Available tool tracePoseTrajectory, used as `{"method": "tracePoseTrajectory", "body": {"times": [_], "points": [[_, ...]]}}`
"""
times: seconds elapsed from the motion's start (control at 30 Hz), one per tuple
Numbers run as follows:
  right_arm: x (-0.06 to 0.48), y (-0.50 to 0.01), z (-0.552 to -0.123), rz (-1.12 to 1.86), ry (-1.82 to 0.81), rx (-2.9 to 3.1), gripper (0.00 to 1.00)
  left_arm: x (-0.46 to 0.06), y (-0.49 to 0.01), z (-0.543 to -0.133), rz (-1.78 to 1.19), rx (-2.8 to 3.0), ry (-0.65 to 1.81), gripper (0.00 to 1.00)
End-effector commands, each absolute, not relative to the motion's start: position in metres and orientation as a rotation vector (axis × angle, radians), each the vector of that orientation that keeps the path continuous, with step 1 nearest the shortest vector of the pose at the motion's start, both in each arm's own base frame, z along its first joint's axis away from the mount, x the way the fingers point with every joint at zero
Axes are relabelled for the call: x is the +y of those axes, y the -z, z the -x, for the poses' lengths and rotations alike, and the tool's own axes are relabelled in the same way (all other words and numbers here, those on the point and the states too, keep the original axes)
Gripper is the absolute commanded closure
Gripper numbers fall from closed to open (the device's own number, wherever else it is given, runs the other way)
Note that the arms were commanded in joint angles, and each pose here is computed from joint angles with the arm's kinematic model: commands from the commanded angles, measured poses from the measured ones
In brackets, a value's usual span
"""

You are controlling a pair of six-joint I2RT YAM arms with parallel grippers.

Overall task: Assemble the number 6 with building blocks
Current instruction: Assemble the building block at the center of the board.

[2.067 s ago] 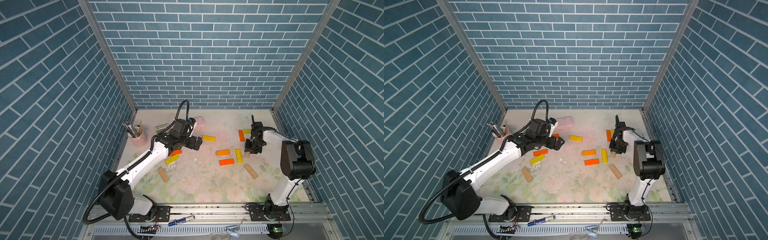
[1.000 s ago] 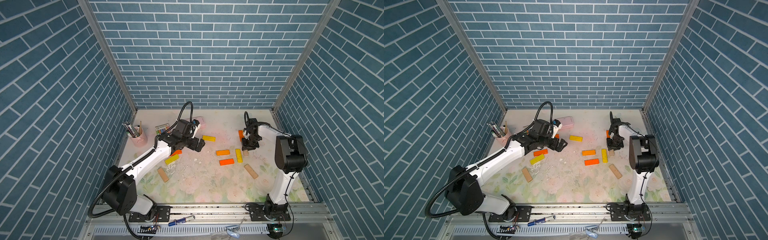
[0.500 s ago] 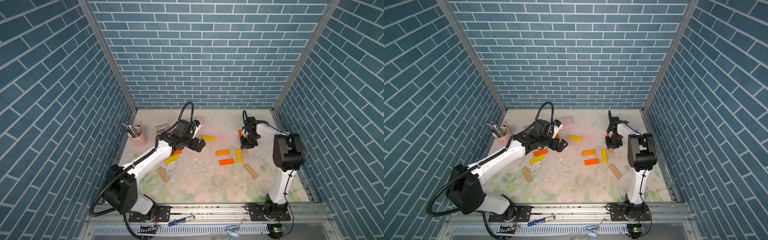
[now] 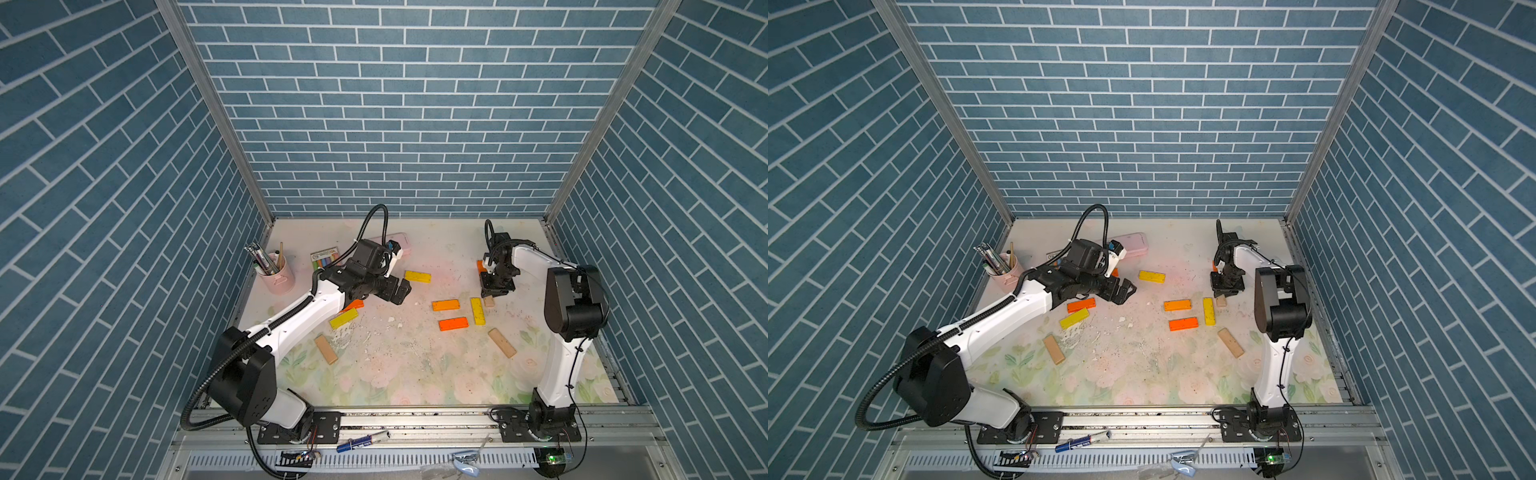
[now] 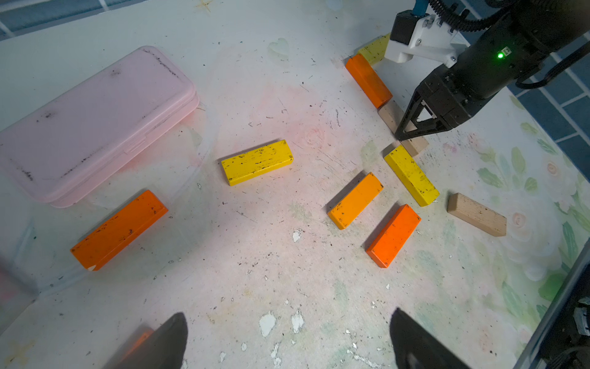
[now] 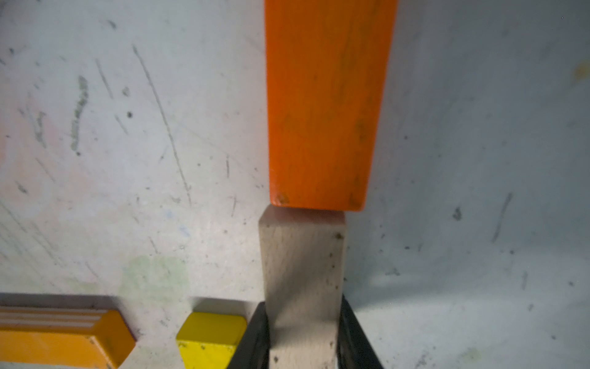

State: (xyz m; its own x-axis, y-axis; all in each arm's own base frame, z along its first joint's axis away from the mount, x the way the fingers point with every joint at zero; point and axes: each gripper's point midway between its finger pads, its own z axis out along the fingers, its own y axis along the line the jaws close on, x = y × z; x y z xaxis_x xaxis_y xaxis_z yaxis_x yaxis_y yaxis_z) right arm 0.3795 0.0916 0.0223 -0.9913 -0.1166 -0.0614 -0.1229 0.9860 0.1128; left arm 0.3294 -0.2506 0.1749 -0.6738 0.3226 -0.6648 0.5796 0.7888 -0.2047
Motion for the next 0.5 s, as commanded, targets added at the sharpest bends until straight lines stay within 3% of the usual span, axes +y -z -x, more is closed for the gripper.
{"method": "tracePoseTrajectory", "body": {"times": [0.0,0.47], "points": [[0.09,-0.0048,-0.3719,0.251,-0.148,3.13,0.73,-0.2545,-0.173,-0.3278,-0.687,2.35,0.543,0.01],[0.0823,-0.0016,-0.374,0.262,-0.069,3.139,0.71,-0.2552,-0.174,-0.3269,-0.688,2.348,0.551,0.01]]}}
